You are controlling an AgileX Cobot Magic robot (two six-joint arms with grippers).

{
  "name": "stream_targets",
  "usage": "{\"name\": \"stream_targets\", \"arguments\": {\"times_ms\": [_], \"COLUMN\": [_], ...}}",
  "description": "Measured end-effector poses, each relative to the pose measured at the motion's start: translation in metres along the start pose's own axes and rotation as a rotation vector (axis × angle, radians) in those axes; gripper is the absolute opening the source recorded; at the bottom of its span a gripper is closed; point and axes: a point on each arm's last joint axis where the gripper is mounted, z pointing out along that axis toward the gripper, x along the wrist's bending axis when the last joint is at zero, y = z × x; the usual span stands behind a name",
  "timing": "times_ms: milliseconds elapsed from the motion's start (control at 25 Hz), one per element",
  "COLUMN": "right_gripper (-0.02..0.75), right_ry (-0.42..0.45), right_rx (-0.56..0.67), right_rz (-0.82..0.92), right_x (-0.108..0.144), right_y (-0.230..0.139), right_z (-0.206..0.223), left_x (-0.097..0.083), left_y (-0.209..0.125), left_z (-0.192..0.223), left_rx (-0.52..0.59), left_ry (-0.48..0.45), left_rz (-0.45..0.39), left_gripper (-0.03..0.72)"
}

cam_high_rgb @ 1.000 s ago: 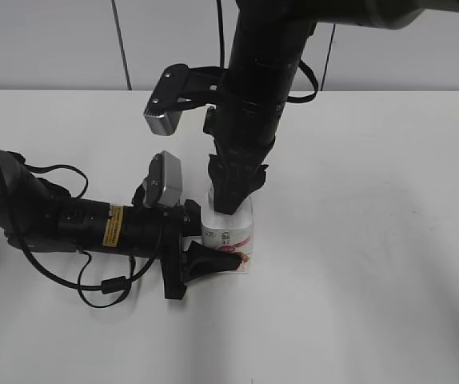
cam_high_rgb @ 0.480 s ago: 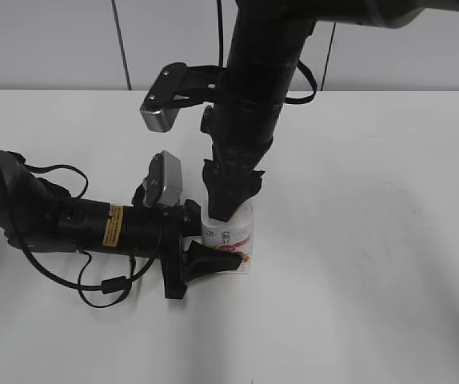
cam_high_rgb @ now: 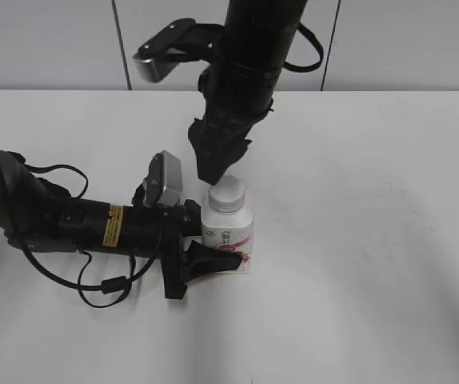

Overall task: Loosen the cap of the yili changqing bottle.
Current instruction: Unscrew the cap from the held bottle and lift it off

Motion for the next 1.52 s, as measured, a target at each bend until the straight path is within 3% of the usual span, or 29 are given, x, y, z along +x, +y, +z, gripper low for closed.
{"name": "stream_targets", "arguments": {"times_ms": [440, 600, 960, 1520], "right_gripper": [0.579, 0.579, 0.579, 0.581], "right_ry": [-0.023, -0.02, 0.031, 0.038], "right_rx": [-0.011, -0.013, 0.026, 0.043], "right_rz": [0.719, 0.846, 0.933, 0.938], "right_x": [-0.002, -0.002, 0.004, 0.005], "right_y": [0.001, 0.002, -0.004, -0.006], "right_z": [-0.005, -0.005, 0.006, 0.01], "left_x": [0.0, 0.0, 0.0, 0.0], "left_y": [0.0, 0.0, 0.0, 0.0], "left_z": [0.0, 0.0, 0.0, 0.0], "left_rx": [-0.001, 0.001, 0.001, 0.001], "left_ry": [0.001, 0.003, 0.003, 0.003], "left_rz": [-0.001, -0.002, -0.004, -0.004], "left_gripper": [0.386, 0.386, 0.386, 0.386]}}
